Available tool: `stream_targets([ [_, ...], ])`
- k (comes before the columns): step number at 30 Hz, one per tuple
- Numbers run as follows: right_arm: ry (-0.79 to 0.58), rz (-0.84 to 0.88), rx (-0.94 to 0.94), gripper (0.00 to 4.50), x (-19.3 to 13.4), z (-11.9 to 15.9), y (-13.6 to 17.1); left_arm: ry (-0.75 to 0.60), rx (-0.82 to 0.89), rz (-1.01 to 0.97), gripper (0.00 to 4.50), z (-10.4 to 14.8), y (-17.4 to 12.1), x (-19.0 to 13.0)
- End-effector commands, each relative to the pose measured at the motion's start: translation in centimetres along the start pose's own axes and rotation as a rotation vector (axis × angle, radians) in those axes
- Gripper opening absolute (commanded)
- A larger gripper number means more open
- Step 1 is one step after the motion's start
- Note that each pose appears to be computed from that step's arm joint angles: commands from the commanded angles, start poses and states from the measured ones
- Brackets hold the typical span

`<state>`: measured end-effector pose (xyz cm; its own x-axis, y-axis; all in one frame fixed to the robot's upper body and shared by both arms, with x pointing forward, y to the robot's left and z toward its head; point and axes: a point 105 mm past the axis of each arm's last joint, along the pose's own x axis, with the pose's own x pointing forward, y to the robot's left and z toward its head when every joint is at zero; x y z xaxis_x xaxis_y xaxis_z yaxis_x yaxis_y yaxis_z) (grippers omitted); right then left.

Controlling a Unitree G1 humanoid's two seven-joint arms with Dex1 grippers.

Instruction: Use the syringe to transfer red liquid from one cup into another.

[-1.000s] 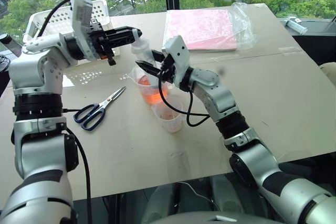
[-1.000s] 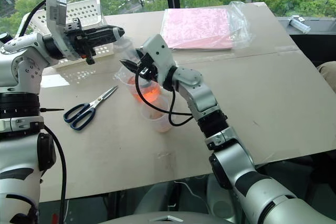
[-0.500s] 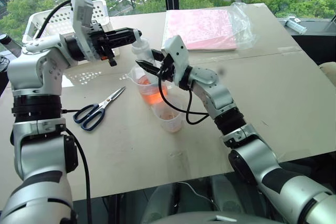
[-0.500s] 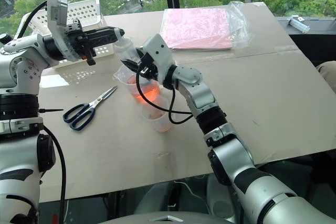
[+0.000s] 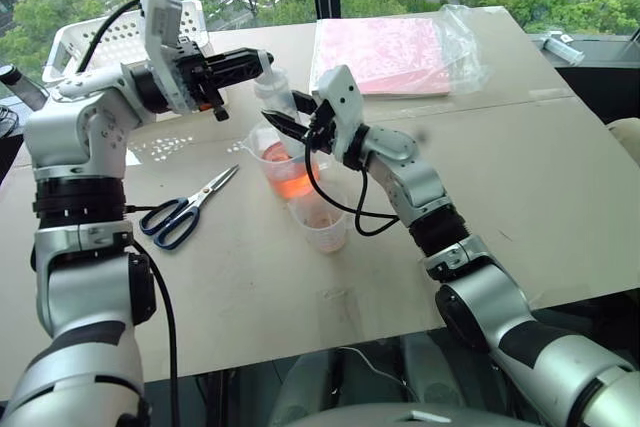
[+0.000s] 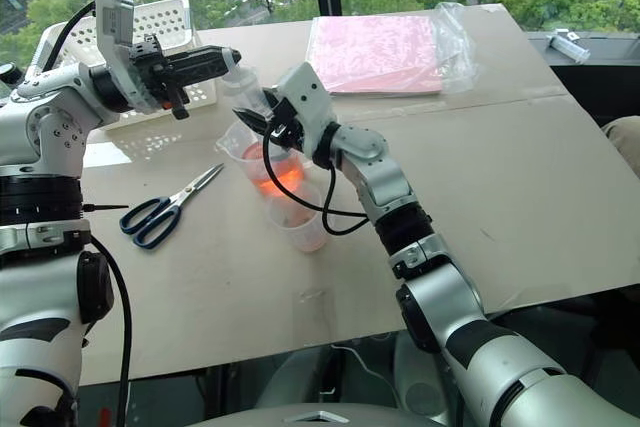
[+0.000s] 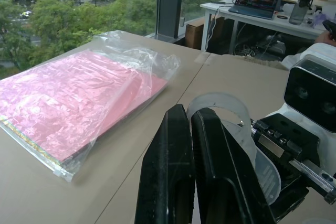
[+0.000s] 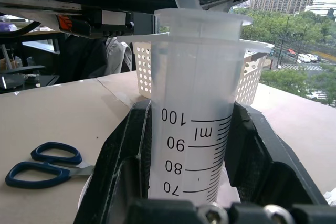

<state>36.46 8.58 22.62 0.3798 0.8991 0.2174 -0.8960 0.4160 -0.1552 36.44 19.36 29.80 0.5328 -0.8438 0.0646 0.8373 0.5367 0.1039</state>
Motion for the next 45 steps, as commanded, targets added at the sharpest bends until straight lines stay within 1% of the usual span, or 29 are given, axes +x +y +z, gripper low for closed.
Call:
stream_targets([
  [1, -0.043, 0.114, -0.020, 1.48, 1.9, 1.4, 3.3, -0.140, 0.067, 0.026, 0.02, 4.3, 0.0, -0.5],
  [7, -0.023, 0.126, -0.013, 1.48, 1.7, 0.8, 3.7, -0.155, 0.060, 0.035, 0.02, 4.7, -0.1, -0.5],
  [17, -0.007, 0.148, 0.002, 1.48, 1.9, 0.3, 4.6, -0.199, 0.055, 0.056, 0.02, 6.2, -0.5, 0.2],
  [29, -0.004, 0.163, 0.008, 1.48, 2.0, 0.1, 5.1, -0.199, 0.049, 0.059, 0.02, 6.0, -0.3, 0.0],
  [34, -0.013, 0.164, 0.008, 1.48, 2.0, 0.3, 5.2, -0.185, 0.031, 0.048, 0.02, 5.5, -0.4, -0.2],
  [45, -0.017, 0.169, 0.007, 1.48, 2.0, 0.5, 5.4, -0.197, 0.034, 0.064, 0.02, 6.0, -0.4, -0.1],
])
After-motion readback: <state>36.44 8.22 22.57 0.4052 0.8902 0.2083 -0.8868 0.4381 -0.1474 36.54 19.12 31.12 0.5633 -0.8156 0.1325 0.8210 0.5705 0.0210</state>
